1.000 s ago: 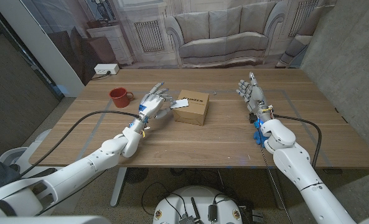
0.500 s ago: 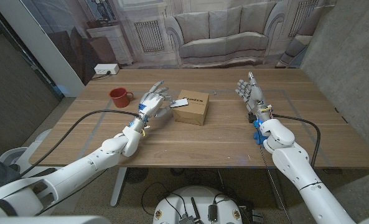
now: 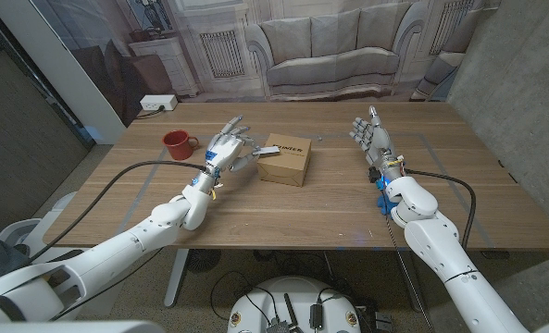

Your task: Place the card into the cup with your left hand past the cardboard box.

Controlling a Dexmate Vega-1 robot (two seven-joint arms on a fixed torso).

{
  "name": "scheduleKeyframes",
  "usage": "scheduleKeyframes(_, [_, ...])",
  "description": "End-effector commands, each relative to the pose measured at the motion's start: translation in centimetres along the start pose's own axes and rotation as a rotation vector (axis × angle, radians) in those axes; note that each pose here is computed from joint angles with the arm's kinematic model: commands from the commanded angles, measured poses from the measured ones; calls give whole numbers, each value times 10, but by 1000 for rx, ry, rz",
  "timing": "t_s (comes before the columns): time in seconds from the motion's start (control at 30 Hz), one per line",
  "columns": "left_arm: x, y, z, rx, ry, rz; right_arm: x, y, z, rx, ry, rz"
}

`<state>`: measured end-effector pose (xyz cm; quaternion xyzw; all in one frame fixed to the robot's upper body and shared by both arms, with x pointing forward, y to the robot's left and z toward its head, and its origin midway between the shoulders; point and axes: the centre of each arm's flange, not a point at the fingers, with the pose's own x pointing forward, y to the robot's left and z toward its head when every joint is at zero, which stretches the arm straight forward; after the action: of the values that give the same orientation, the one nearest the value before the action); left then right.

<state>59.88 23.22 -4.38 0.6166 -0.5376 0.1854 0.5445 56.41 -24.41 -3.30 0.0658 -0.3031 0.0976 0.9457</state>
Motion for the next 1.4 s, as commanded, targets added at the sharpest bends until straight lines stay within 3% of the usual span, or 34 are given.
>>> scheduleKeyframes(0.03, [4, 5, 2, 7, 5, 7, 0, -1, -1, 6, -5, 1])
scheduleKeyframes(1.4, [13, 22, 5, 9, 18, 37, -6, -4, 5, -2, -10, 4])
